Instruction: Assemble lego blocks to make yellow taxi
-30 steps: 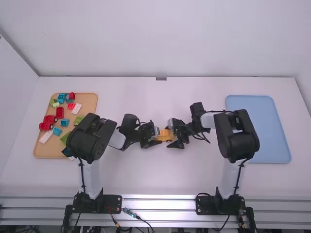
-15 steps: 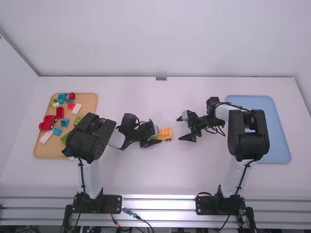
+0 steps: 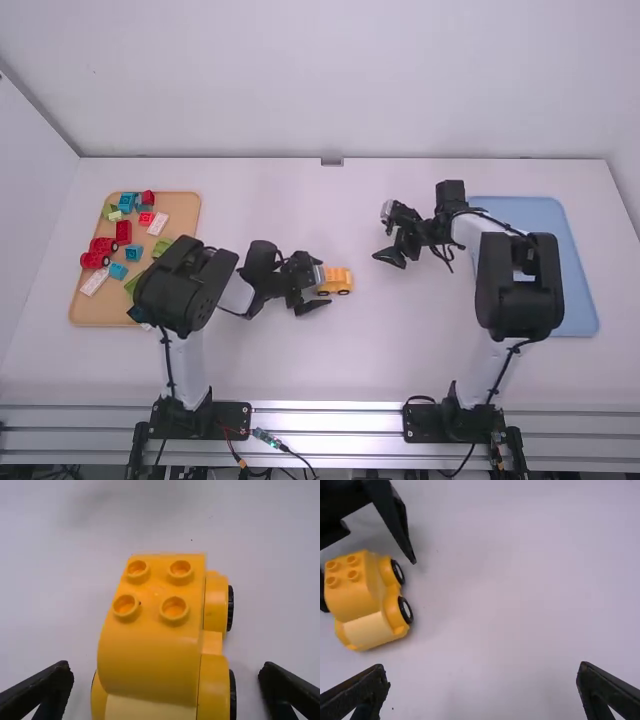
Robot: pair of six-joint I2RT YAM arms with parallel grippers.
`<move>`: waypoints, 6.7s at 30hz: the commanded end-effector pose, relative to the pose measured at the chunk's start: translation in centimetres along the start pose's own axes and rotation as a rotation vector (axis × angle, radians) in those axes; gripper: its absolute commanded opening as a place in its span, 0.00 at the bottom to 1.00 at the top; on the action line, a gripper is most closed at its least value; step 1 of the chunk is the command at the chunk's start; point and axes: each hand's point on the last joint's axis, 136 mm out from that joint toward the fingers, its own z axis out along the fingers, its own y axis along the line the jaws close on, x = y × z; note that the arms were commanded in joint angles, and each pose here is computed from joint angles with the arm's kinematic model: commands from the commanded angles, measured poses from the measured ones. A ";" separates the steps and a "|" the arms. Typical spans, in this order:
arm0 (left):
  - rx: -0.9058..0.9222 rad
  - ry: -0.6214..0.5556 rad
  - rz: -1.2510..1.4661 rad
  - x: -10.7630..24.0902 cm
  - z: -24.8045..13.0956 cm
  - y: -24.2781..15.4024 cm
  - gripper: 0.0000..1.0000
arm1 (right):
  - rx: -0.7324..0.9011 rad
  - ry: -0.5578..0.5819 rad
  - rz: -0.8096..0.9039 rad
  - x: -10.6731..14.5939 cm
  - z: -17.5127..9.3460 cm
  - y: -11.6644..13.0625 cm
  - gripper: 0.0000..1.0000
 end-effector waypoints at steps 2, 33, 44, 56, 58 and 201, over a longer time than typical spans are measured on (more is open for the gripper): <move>-0.107 0.147 -0.086 3.2 -1.0 1.0 0.99 | 0.066 0.036 0.024 -1.8 -0.9 -0.9 0.99; -0.222 0.105 -0.224 -4.2 -15.1 6.9 0.99 | -0.002 -0.273 -0.220 -2.2 2.3 8.3 0.99; -0.230 0.086 -0.260 -3.7 -16.1 7.2 0.99 | -0.223 -0.386 -0.231 -3.0 6.9 9.4 0.99; -0.250 0.100 -0.263 -3.5 -16.2 7.5 0.99 | -0.198 -0.248 -0.203 -2.0 10.2 11.1 0.99; -0.249 0.101 -0.265 -3.5 -16.2 7.5 0.99 | -0.202 -0.253 -0.208 -1.9 10.4 11.2 0.99; -0.854 0.097 -0.772 -6.0 -23.2 12.0 0.83 | 1.081 -0.110 0.648 -0.7 -19.1 1.9 0.82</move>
